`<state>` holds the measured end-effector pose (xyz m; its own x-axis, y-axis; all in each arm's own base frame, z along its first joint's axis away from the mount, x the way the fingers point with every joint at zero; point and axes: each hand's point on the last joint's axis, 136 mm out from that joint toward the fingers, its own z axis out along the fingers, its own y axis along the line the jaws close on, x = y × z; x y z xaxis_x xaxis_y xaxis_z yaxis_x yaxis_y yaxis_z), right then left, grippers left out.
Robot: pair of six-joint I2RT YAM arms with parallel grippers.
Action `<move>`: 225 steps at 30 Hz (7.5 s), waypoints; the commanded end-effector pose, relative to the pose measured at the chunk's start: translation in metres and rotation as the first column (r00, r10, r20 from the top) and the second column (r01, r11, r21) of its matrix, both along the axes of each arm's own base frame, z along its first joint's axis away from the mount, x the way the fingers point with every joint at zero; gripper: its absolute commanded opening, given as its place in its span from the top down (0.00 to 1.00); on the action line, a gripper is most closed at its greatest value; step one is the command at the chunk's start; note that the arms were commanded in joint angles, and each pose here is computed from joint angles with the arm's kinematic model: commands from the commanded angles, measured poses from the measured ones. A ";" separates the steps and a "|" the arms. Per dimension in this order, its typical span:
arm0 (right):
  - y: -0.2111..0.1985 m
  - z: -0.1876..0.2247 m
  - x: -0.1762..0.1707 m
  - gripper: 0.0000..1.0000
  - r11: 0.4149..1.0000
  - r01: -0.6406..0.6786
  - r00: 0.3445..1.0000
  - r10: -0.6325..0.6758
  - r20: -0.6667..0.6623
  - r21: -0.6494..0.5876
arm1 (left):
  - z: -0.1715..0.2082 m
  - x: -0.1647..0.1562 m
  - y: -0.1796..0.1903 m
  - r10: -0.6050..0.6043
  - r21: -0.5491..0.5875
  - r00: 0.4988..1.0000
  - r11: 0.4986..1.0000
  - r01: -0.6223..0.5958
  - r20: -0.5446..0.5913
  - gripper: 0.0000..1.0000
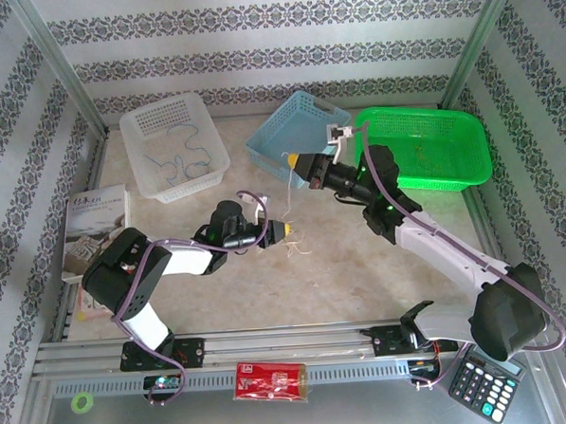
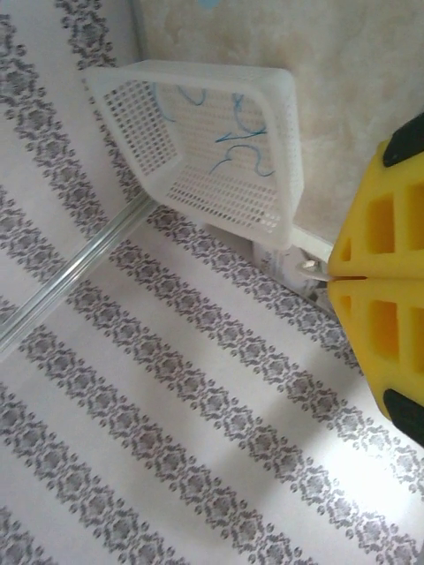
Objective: Untangle the cables
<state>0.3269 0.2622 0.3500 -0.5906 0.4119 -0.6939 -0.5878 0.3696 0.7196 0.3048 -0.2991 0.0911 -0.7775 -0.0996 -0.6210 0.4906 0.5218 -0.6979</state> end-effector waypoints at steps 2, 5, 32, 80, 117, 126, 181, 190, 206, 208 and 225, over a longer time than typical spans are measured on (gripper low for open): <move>-0.013 0.065 -0.002 1.00 0.995 0.023 0.990 -0.036 0.136 0.094 | 0.005 0.000 -0.004 0.003 -0.039 1.000 0.999 -0.002 0.024 0.83; -0.017 0.083 0.000 1.00 0.993 0.028 0.985 -0.047 0.164 0.115 | 0.001 -0.001 -0.003 0.004 -0.038 1.000 0.999 -0.004 0.018 0.83; -0.058 0.280 0.020 1.00 0.929 0.064 0.879 -0.225 0.421 0.363 | -0.020 -0.011 0.004 0.016 -0.031 0.999 0.999 -0.017 -0.029 0.86; -0.066 0.340 0.029 1.00 0.903 -0.015 0.874 -0.196 0.444 0.430 | -0.011 -0.025 0.015 0.047 -0.103 0.998 0.993 -0.050 -0.037 0.60; 0.016 0.311 -0.078 1.00 0.908 -0.271 0.869 0.089 0.486 0.319 | 0.142 0.049 0.002 0.016 0.162 0.900 0.982 -0.095 0.435 0.19; 0.006 0.340 -0.077 1.00 0.904 -0.259 0.844 0.040 0.535 0.341 | 0.088 0.037 -0.012 0.010 0.034 0.958 0.999 -0.021 0.288 0.74; -0.170 0.439 0.009 1.00 0.791 0.034 0.723 -0.441 0.531 0.611 | -0.053 -0.008 0.014 0.087 -0.010 0.995 0.996 -0.088 -0.053 0.47; -0.176 0.437 0.016 1.00 0.788 0.039 0.724 -0.446 0.526 0.615 | -0.047 -0.009 0.015 0.087 -0.012 0.995 0.996 -0.088 -0.048 0.40; -0.172 0.422 0.042 1.00 0.796 0.047 0.750 -0.427 0.505 0.604 | 0.008 0.002 0.007 0.090 -0.096 0.996 0.991 -0.089 0.008 0.34; -0.172 0.421 0.045 1.00 0.795 0.046 0.750 -0.427 0.506 0.604 | 0.022 0.005 0.005 0.091 -0.109 0.996 0.990 -0.088 0.023 0.31; -0.147 0.406 0.072 1.00 0.754 -0.006 0.770 -0.415 0.484 0.657 | 0.109 0.028 0.010 0.181 -0.125 0.969 0.979 -0.161 0.167 0.17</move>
<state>0.4191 0.1167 0.7424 -0.0416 0.8929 -0.4483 -0.8779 0.1815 0.4430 0.3308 -0.2885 0.1877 -0.6505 -0.3154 -0.6910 0.4999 0.5072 -0.7021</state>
